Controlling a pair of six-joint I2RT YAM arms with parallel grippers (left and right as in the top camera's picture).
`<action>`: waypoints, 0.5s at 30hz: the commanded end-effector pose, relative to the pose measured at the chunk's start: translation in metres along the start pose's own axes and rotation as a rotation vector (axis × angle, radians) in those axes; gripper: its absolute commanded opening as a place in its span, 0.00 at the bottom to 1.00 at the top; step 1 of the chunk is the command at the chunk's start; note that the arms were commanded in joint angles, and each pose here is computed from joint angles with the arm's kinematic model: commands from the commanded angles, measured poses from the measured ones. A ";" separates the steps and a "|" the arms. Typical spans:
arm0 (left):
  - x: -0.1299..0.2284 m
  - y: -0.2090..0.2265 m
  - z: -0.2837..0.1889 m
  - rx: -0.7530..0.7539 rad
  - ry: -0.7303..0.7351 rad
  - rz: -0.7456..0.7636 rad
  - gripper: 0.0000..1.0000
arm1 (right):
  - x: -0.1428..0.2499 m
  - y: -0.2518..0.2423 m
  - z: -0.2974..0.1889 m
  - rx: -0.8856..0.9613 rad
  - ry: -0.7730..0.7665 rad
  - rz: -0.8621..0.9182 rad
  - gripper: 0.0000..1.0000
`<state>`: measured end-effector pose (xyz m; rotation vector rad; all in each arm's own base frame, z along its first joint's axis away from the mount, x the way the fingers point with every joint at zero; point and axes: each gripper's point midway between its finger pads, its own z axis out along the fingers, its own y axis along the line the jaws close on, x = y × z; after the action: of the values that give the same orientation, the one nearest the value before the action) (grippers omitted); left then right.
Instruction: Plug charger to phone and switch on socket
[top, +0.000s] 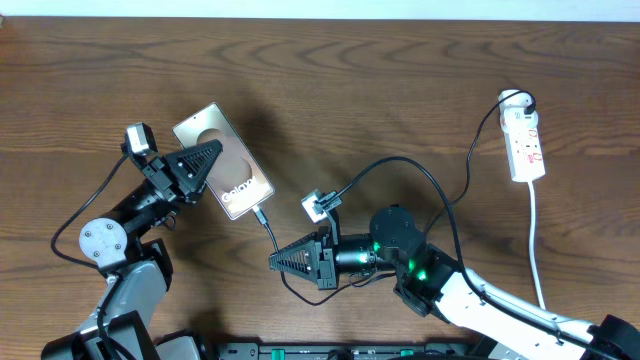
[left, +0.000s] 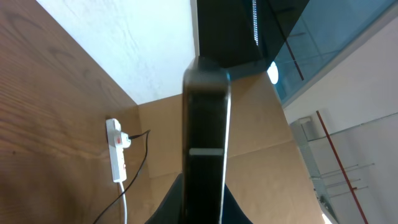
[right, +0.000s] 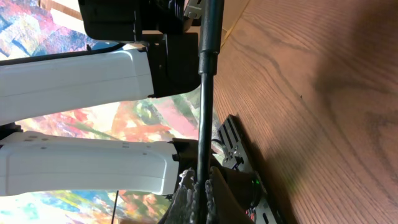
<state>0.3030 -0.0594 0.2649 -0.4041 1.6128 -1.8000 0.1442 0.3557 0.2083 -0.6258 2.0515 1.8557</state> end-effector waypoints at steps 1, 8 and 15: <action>-0.001 -0.013 0.003 0.021 0.014 0.059 0.08 | 0.000 -0.001 0.000 0.002 -0.003 -0.005 0.01; 0.002 -0.012 0.003 0.016 0.032 0.059 0.07 | -0.002 0.000 0.000 -0.003 -0.011 -0.014 0.01; 0.002 -0.012 0.003 0.016 0.031 0.070 0.07 | -0.003 0.002 0.000 -0.007 -0.014 -0.038 0.01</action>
<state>0.3017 -0.0608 0.2640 -0.3946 1.6241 -1.8028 0.1449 0.3560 0.2113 -0.6291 2.0318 1.8572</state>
